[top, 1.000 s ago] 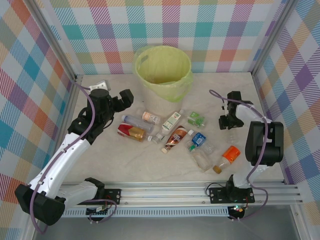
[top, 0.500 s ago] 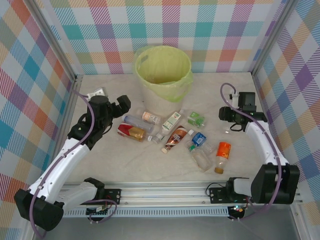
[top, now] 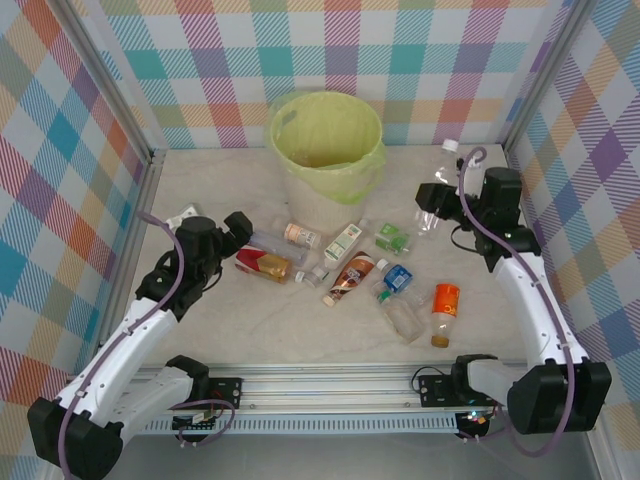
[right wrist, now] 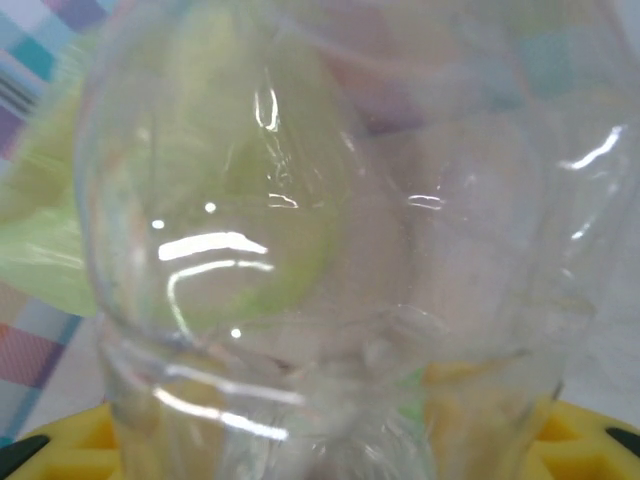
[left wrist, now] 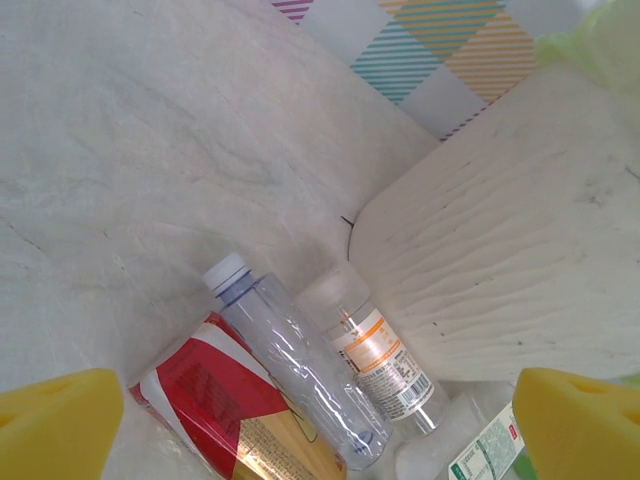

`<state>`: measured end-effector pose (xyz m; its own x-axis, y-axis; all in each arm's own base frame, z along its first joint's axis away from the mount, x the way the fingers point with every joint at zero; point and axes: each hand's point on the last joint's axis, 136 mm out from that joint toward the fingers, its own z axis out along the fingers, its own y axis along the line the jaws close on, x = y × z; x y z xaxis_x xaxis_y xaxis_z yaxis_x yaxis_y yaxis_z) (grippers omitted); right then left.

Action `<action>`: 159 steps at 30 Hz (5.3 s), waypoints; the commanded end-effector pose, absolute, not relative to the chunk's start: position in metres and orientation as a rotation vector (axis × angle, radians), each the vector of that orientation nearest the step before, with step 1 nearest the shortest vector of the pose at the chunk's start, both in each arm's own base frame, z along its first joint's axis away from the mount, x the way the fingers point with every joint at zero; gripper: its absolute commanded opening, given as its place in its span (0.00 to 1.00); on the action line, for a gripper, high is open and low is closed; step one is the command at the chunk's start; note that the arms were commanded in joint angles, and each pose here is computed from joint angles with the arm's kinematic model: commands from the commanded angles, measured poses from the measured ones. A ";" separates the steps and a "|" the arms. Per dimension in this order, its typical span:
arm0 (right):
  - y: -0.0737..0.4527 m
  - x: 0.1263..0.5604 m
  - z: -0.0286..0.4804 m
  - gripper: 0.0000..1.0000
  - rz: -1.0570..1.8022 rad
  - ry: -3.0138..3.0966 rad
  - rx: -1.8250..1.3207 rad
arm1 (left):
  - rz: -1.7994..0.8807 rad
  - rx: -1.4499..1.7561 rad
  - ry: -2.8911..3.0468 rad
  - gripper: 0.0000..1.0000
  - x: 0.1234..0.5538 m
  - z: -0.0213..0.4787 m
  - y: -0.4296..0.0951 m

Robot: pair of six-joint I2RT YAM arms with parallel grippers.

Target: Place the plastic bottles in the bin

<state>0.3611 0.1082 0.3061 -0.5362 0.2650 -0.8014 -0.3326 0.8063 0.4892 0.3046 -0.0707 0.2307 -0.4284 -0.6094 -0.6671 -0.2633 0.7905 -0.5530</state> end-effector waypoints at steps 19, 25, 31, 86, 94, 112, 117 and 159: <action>0.245 0.444 0.463 0.55 1.051 1.649 -0.401 | -0.458 -0.733 1.970 1.00 0.293 0.228 -0.052; 0.267 0.487 0.441 0.56 1.009 1.713 -0.385 | -0.468 -0.741 1.985 1.00 0.290 0.221 -0.053; 0.279 0.522 0.396 0.58 0.761 1.853 -0.376 | -0.452 -0.740 1.996 1.00 0.284 0.218 -0.050; 0.251 0.381 0.408 0.99 0.577 1.786 -0.317 | -0.389 -0.869 2.179 1.00 0.289 0.164 -0.054; 0.195 0.342 0.354 1.00 0.466 1.784 -0.199 | -0.444 -0.907 2.257 1.00 0.300 0.147 -0.071; 0.157 0.320 0.304 1.00 0.434 1.823 -0.015 | -0.666 -1.277 2.228 1.00 0.310 0.103 -0.105; 0.157 0.321 0.299 1.00 0.446 1.834 0.004 | -0.610 -1.274 2.341 1.00 0.306 0.086 -0.119; 0.154 0.326 0.285 1.00 0.420 1.857 0.051 | -0.418 -0.826 2.397 0.69 0.297 0.069 -0.104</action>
<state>0.3252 0.1555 0.2725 -0.3564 0.2283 -0.9060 -0.1775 0.9355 0.3056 0.2975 -0.1070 0.0618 -0.6331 -0.6723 -0.3836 -0.5008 0.7336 -0.4593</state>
